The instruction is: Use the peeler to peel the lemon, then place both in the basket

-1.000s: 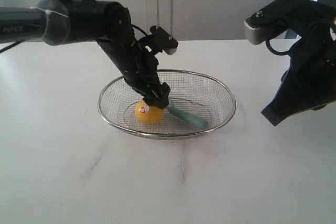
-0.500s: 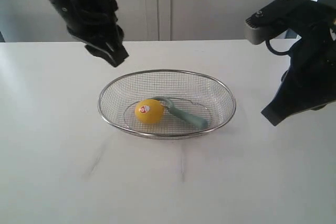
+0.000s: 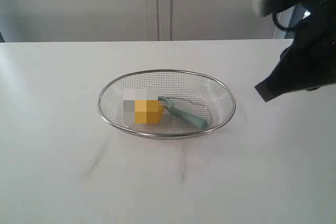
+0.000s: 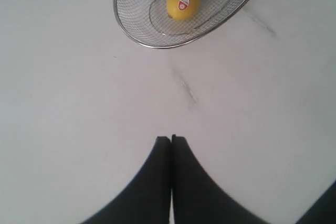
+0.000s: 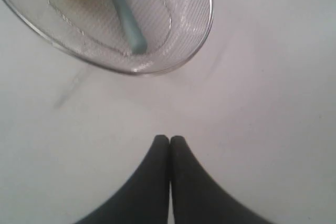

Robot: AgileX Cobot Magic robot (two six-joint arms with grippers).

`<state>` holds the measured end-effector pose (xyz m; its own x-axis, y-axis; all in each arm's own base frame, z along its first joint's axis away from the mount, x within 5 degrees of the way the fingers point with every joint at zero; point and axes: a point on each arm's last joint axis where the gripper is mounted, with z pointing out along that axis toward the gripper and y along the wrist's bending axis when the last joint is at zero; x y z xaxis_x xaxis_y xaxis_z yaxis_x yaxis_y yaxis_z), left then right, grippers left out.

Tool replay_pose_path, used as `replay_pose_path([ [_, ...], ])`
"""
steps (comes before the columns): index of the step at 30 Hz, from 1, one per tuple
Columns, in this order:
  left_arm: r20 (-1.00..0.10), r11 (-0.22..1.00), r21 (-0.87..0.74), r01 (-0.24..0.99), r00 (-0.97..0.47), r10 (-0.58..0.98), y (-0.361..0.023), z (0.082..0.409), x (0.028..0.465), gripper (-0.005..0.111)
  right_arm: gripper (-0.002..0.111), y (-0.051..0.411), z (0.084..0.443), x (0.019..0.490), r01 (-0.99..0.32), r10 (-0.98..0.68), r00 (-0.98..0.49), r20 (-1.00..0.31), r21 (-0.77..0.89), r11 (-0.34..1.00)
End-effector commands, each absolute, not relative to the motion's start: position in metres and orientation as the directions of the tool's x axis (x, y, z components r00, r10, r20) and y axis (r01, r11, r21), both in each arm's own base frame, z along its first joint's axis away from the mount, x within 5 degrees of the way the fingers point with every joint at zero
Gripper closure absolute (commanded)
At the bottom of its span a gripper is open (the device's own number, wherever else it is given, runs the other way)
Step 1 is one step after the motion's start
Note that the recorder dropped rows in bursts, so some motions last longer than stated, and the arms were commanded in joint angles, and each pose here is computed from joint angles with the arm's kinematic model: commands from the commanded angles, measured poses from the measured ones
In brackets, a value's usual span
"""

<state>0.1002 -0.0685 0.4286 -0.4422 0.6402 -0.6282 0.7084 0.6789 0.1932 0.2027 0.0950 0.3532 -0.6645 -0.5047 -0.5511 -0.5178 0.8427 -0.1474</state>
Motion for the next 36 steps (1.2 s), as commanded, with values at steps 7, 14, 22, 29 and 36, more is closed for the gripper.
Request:
replay_pose_path([
  [7,-0.771,0.729,0.251,0.637,-0.323,0.548,0.011,0.407,-0.005,0.107,0.108,0.048,0.378,0.120,-0.380,-0.265,-0.382,-0.885,-0.110,0.918],
  [14,-0.813,0.767,0.203,0.608,-0.332,0.479,0.010,0.385,-0.003,0.107,0.108,0.022,0.386,0.068,-0.349,-0.133,-0.124,-0.983,-0.082,0.933],
  [22,-0.770,0.761,0.196,0.618,-0.384,0.510,0.011,0.377,-0.004,0.107,0.108,0.019,0.408,0.055,-0.369,-0.035,0.111,-0.993,-0.074,0.926],
  [29,-0.770,0.761,0.195,0.619,-0.384,0.510,0.011,0.377,-0.004,0.107,0.108,0.019,0.407,0.054,-0.368,-0.038,0.105,-0.994,-0.074,0.927],
  [36,-0.770,0.761,0.195,0.619,-0.384,0.510,0.011,0.377,-0.004,0.107,0.108,0.019,0.407,0.054,-0.368,-0.038,0.105,-0.994,-0.074,0.927],
])
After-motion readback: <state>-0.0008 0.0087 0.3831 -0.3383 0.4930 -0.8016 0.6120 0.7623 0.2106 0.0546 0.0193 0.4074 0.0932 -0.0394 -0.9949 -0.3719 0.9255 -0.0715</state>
